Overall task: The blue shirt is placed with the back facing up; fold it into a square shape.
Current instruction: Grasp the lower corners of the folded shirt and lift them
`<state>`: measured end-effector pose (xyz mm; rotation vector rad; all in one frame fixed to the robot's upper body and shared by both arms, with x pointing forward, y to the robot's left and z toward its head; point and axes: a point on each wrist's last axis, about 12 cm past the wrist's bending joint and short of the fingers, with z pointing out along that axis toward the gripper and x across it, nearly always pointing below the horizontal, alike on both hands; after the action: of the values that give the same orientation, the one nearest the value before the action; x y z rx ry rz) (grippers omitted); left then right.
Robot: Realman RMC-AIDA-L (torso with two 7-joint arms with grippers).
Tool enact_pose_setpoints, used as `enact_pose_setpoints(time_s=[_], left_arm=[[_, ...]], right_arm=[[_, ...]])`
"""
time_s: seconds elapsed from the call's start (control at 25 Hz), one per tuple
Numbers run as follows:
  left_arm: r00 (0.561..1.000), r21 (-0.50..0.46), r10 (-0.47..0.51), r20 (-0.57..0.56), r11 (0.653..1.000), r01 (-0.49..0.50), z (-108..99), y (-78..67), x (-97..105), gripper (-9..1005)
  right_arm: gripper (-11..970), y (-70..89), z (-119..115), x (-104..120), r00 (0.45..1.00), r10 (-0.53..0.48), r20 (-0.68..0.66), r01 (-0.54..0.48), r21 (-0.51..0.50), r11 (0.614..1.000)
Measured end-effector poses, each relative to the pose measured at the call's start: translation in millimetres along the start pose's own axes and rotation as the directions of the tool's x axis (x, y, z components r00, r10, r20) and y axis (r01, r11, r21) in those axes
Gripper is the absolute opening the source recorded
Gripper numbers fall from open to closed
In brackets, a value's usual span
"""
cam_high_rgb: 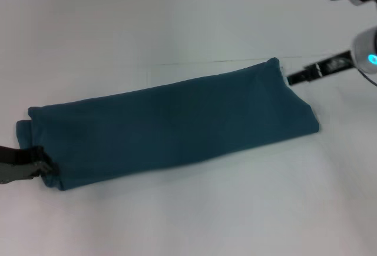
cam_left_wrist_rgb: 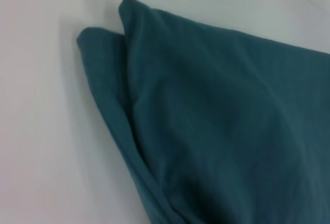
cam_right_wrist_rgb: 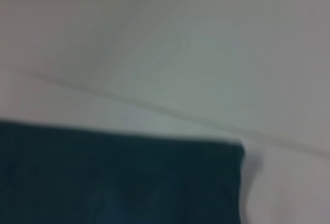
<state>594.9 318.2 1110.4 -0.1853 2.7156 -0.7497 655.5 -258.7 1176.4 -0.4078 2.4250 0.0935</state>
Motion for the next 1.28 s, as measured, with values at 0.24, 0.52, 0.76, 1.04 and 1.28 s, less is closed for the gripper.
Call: enact_pose_setpoints(time_s=[0.24,0.52,0.76,1.04,1.28], left_arm=[[0.998,0.0,0.063,-0.006,0.998,-0.063,-1,-1.0,-1,73],[0.995,-0.001,0.104,-0.006,0.995,-0.104,-2,-2.4,-3,71],[0.994,0.003,0.11,-0.006,0.994,-0.11,-1,-4.1,-3,70],[0.994,0.006,0.111,-0.007,0.994,-0.111,0,-5.1,-3,70],[0.994,0.008,0.109,-0.01,0.994,-0.109,2,-5.3,-2,70]], right_arm=[[923,-16.1,-10,32,0.984,0.104,-0.147,-0.11,-0.032,0.993],[921,-22.6,1,62,0.961,0.178,-0.211,-0.19,-0.039,0.981],[919,-24.2,14,68,0.965,0.194,-0.173,-0.2,-0.014,0.98],[917,-17.8,26,64,0.973,0.178,-0.143,-0.183,-0.02,0.983],[915,-11.3,34,62,0.976,0.173,-0.135,-0.18,-0.039,0.983]])
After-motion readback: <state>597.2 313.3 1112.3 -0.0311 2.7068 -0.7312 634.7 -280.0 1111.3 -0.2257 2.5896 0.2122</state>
